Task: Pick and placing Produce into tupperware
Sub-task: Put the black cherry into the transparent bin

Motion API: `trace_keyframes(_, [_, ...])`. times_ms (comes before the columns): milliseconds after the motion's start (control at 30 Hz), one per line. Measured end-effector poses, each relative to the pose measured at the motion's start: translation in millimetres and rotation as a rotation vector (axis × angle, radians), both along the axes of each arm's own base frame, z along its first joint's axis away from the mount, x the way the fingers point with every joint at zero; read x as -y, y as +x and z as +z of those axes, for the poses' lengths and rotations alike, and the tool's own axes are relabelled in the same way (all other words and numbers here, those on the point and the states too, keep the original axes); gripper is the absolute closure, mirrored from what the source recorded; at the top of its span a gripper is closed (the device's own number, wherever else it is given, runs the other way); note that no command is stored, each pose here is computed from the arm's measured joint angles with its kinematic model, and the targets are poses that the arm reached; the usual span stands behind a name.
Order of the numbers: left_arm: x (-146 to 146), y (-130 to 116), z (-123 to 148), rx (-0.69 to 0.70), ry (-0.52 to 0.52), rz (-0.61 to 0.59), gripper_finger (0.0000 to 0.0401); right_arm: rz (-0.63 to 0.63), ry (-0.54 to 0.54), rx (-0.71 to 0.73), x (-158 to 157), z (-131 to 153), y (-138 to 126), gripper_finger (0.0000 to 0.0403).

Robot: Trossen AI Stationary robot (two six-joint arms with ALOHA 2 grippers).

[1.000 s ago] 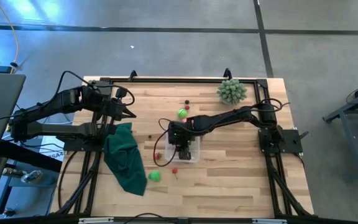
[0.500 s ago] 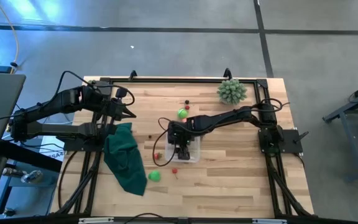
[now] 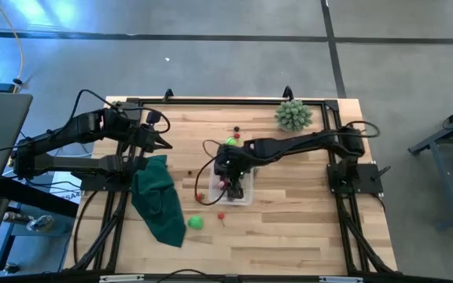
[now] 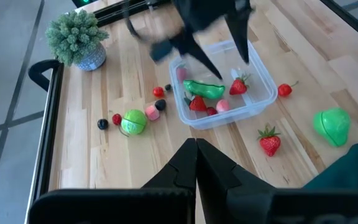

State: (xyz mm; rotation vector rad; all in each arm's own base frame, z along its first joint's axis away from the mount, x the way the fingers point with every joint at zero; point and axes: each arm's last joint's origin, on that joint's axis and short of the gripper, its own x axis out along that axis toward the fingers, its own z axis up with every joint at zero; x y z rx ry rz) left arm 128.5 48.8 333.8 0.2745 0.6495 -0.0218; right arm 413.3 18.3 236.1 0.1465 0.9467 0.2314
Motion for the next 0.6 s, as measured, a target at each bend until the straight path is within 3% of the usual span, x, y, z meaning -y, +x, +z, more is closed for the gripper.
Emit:
trace_keyframes(333, [-0.1,0.0,-0.1,0.0,0.0,0.0,0.04,-0.066,-0.124,0.083,6.1,64.8,-40.5,0.0204])
trace_keyframes(600, [0.0,0.0,0.0,0.0,0.0,0.0,0.04,-0.056,-0.174,0.033,7.9,73.8,-56.9,0.0204])
